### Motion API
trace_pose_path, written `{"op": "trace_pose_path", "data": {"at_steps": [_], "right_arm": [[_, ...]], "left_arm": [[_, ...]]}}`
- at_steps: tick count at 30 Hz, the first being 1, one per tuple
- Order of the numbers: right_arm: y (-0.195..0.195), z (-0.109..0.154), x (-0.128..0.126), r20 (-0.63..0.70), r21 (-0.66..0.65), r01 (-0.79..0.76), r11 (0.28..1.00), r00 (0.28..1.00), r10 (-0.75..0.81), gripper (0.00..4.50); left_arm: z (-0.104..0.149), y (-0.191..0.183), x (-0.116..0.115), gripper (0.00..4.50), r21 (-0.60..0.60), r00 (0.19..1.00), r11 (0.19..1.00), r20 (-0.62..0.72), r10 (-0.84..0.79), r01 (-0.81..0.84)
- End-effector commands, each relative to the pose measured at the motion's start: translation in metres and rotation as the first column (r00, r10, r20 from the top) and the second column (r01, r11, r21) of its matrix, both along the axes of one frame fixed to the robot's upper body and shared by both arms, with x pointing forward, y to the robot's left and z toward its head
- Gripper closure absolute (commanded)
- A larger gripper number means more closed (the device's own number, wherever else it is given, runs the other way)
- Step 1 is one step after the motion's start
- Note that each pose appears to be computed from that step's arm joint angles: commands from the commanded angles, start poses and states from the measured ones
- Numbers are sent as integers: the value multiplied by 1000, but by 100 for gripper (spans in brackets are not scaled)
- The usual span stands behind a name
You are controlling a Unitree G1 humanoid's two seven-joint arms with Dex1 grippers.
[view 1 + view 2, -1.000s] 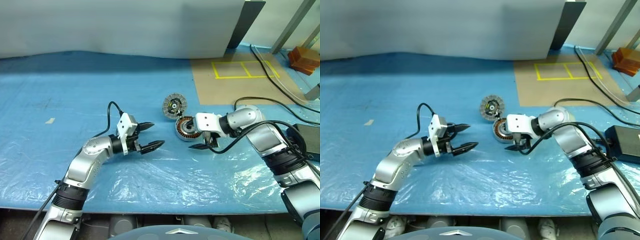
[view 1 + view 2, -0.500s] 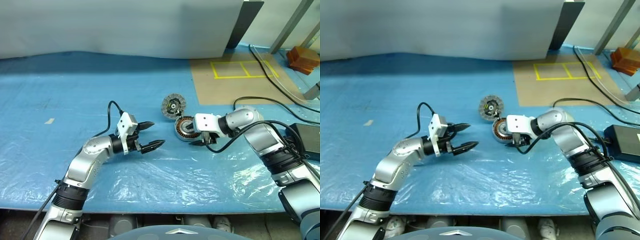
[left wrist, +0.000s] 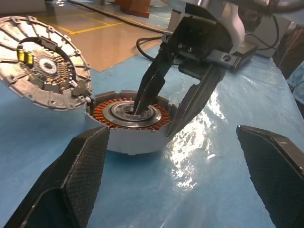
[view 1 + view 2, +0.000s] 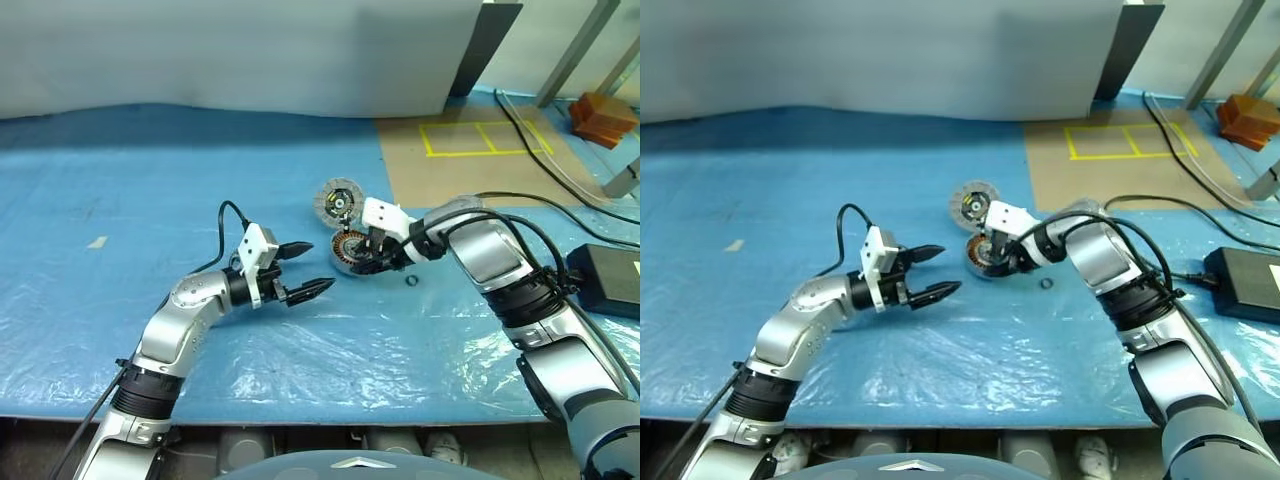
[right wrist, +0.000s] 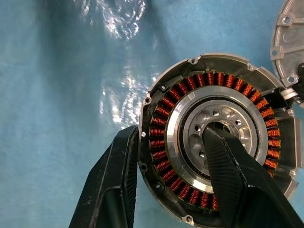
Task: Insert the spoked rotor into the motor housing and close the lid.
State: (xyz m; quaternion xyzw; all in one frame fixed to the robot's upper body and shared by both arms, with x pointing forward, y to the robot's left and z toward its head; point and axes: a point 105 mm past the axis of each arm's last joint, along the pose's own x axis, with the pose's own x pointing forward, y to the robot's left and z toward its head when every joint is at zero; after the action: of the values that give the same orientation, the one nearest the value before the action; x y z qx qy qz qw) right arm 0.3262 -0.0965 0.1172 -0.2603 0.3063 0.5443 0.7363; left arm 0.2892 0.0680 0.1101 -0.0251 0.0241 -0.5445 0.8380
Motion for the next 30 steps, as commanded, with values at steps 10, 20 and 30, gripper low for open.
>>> {"op": "trace_pose_path", "data": {"at_steps": [10, 20, 30], "right_arm": [[1, -30, -8, -45, -263, 275, 925, 954, -297, 273], [6, -25, -6, -31, -248, 211, 946, 974, -225, 123], [23, 43, -19, -109, 37, 169, 985, 980, -164, 123]], "left_arm": [[6, -8, -8, 0, -13, 999, 1000, 27, -16, 17], [8, -6, -11, 0, -6, 1000, 1000, 25, -11, 11], [11, -5, -11, 0, -3, 1000, 1000, 26, -16, 16]]}}
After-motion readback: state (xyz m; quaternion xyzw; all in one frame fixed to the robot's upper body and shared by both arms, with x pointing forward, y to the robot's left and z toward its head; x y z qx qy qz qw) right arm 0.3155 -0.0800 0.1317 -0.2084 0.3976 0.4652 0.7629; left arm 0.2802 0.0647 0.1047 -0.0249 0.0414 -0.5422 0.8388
